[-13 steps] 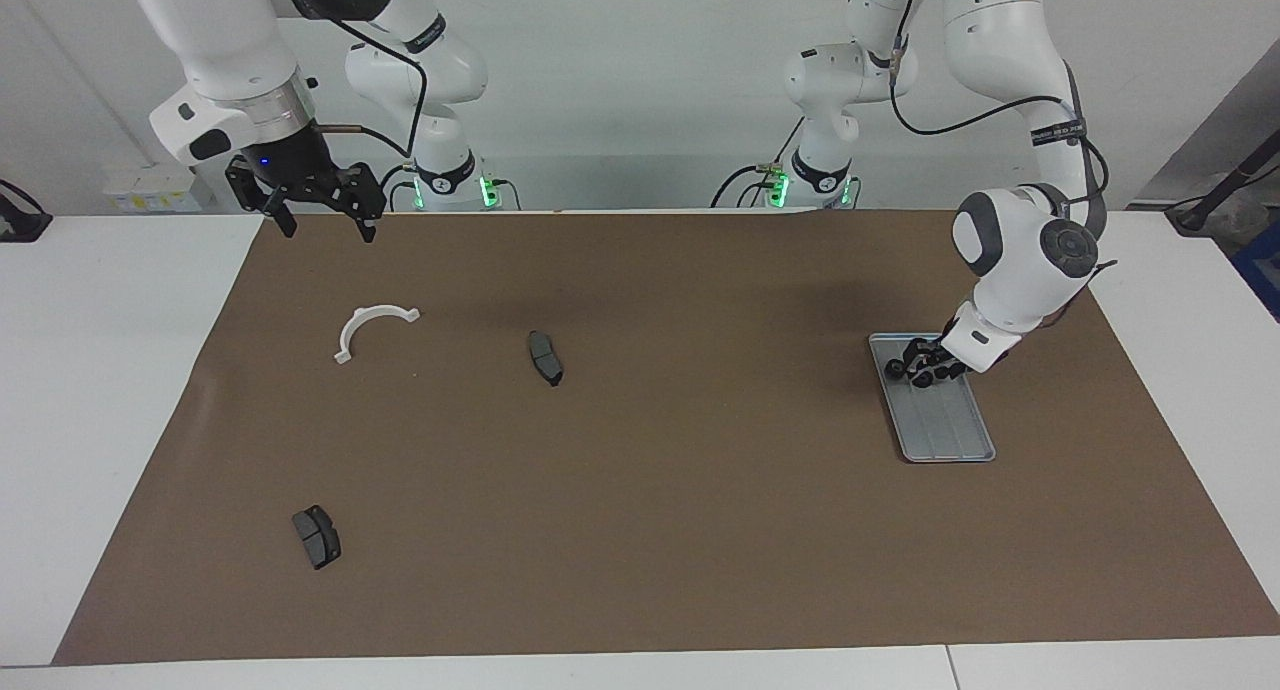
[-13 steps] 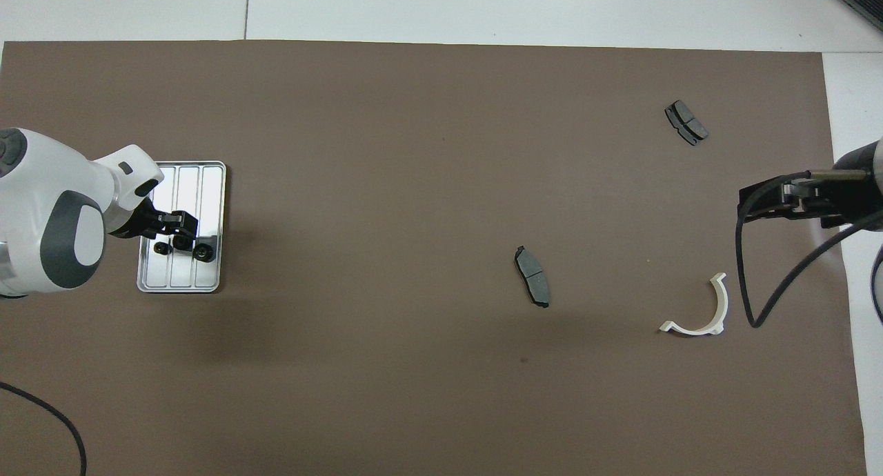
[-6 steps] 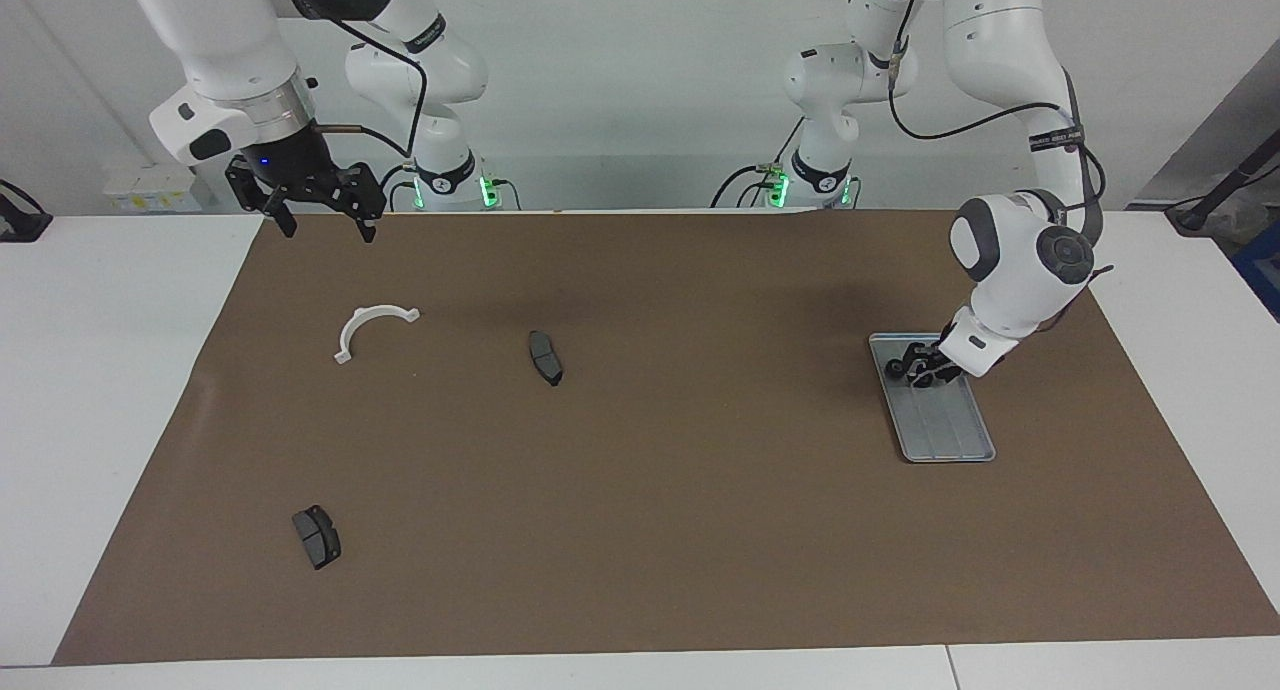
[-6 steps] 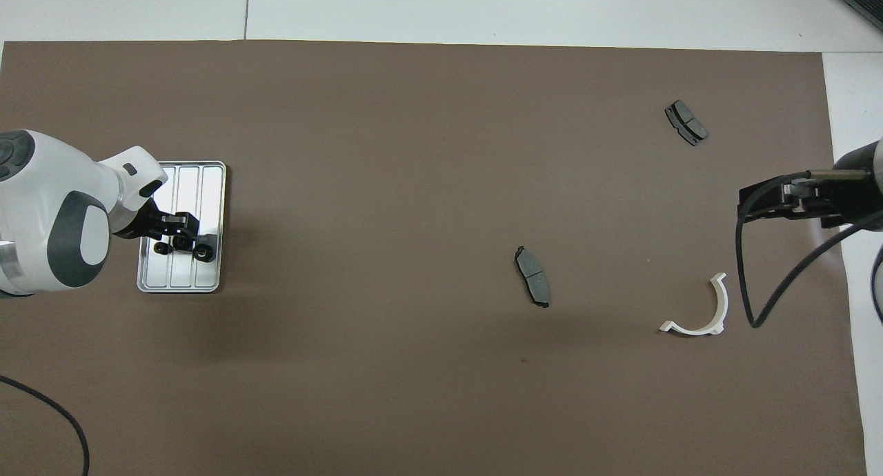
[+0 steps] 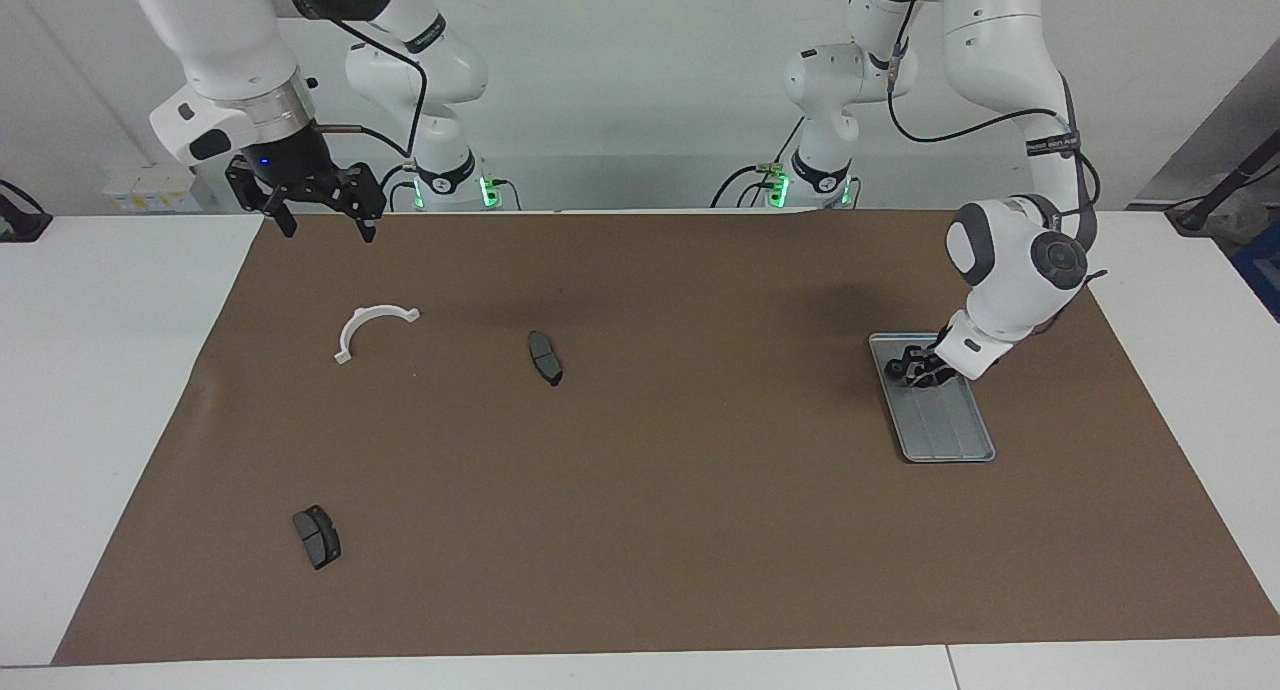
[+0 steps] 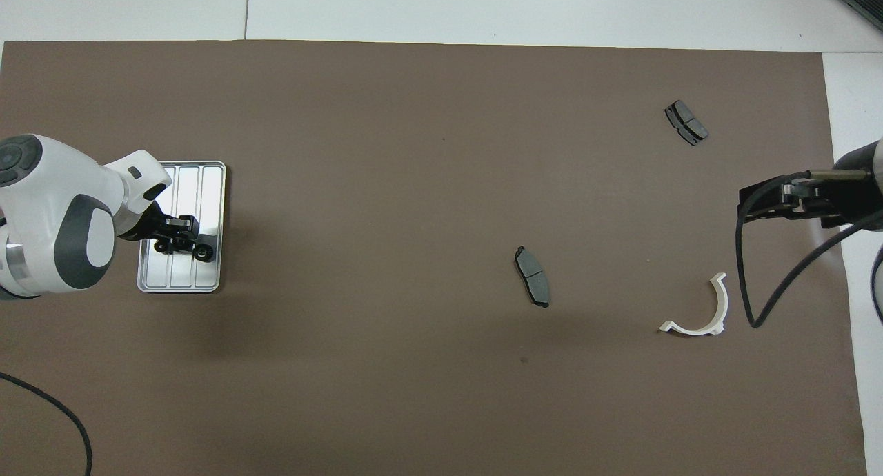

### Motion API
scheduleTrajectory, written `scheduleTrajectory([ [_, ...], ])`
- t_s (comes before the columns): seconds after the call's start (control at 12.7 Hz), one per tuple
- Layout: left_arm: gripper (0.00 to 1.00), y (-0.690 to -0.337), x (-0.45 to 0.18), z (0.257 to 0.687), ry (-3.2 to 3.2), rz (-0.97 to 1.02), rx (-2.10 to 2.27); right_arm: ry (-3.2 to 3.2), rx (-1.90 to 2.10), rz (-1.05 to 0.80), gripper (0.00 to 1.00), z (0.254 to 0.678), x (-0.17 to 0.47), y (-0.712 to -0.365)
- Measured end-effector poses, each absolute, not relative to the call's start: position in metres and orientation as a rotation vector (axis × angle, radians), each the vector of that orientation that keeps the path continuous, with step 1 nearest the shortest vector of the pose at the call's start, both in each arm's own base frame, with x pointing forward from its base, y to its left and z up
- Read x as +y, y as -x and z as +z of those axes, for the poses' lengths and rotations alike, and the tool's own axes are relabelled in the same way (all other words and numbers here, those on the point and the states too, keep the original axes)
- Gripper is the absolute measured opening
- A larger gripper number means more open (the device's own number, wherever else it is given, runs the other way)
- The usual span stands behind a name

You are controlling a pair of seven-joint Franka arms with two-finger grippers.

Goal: Place bearing gear from tray to pile
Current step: 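Reach the left gripper into the metal tray and grasp a black gear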

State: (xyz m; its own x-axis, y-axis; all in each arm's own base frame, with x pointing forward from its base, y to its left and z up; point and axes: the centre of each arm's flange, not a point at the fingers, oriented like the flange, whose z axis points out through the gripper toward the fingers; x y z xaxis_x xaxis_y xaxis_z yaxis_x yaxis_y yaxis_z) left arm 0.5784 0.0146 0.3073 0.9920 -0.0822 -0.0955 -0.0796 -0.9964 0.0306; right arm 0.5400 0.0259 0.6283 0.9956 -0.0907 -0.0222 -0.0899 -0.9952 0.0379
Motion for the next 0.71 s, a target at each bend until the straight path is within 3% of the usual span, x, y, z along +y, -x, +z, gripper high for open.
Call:
scheduleTrajectory([
  [0.71, 0.36, -0.573, 0.0154, 0.3008, -3.108, -0.171, -0.146, -3.101, -0.14, -0.037, 1.0, 0.6283, 0.0259, -0.54],
])
